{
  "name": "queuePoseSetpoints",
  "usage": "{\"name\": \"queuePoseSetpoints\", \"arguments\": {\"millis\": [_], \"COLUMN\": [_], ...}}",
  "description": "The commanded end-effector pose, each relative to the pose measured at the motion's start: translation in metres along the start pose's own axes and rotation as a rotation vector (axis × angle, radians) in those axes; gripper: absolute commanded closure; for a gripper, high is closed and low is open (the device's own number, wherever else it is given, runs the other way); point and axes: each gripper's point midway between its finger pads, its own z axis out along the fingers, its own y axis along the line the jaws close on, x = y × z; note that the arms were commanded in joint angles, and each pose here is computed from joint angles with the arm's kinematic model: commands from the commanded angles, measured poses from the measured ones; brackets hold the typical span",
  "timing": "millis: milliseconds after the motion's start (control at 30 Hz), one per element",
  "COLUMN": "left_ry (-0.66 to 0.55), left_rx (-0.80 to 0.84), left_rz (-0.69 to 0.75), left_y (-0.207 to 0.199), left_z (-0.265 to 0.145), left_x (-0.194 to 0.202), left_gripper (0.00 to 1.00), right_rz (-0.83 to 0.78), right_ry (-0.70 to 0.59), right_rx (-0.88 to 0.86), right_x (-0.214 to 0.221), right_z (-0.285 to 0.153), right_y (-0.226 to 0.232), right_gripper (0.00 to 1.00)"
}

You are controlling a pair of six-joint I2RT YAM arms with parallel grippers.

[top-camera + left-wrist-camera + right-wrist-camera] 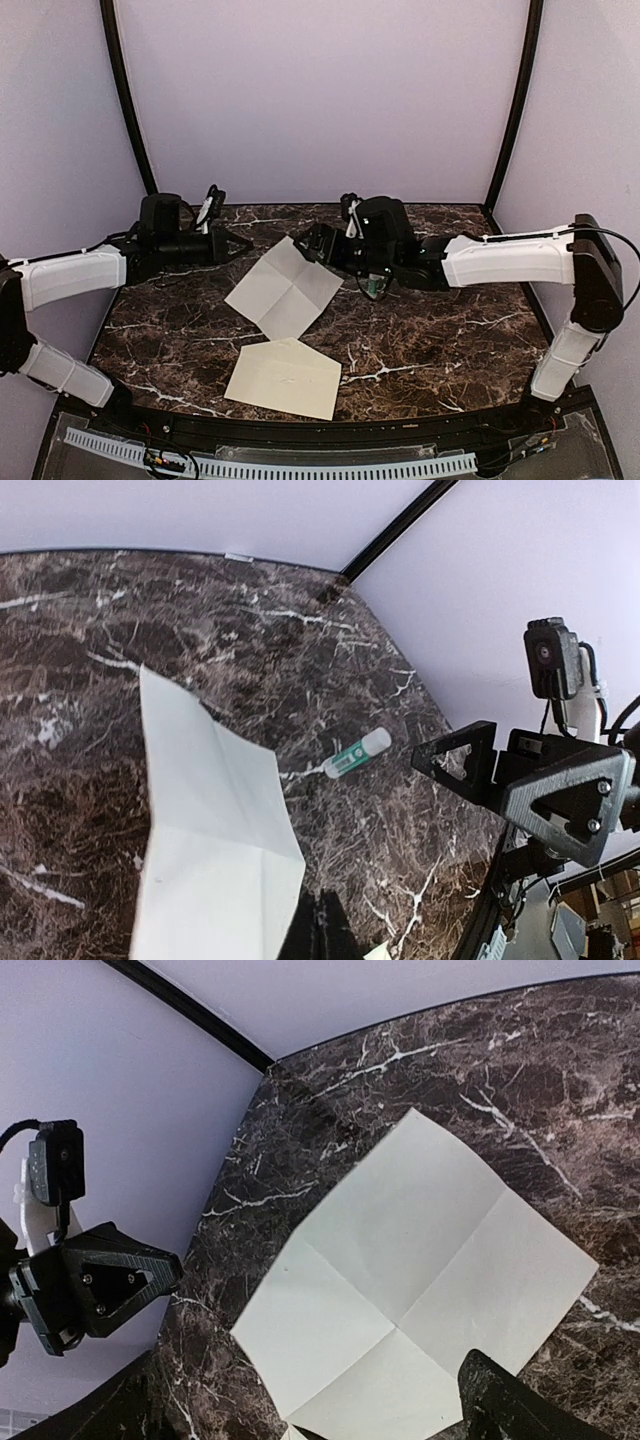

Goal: Place the letter into the envelope and seal it
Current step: Pick up the letter from the center of the board.

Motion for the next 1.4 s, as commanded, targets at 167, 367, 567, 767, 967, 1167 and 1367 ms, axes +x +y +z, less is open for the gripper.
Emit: {"name": "queuePoseSetpoints", "arguments": {"millis": [167,367,567,767,967,1167,1367], "left_ry": [-0.169,-0.054,-0.004,0.096,0.170,0.194,0.226], "left_rx": [0.021,-0.006,-0.044,-0.109,-0.148,-0.158,-0.147], "left_rz": [0.148,-0.079,-0.106,-0.141,-0.140,-0.137,-0.145], "left_y": [-0.026,0.032,0.060,0.096,0.115,0.128,0.132], "left_z": [-0.025,-0.005,0.022,0.063,0.097,0.115,0.128], "left_x": [-0.049,-0.020,-0.015,0.000,0.017,0.018,0.026], "left_gripper": [0.96,0.62,0.42,0.37,0.35,0.33,0.34], "right_rz": [-0.021,-0.001,0.036,0.081,0.141,0.150,0.152], "right_ry": [-0.106,-0.043,0.041,0.103,0.149,0.180,0.181], "right_rx": [0.057,0.054,0.056,0.076,0.094,0.117,0.137], "right_x": [-0.043,-0.020,0.023,0.058,0.086,0.101,0.106], "right_z": [-0.028,-0.021,-0.018,-0.009,0.000,0.014,0.020], "right_y": [-0.011,-0.020,-0.025,-0.032,-0.053,-0.064,-0.073], "right_gripper": [0.01,0.01,0.01,0.02,0.02,0.02,0.02]}}
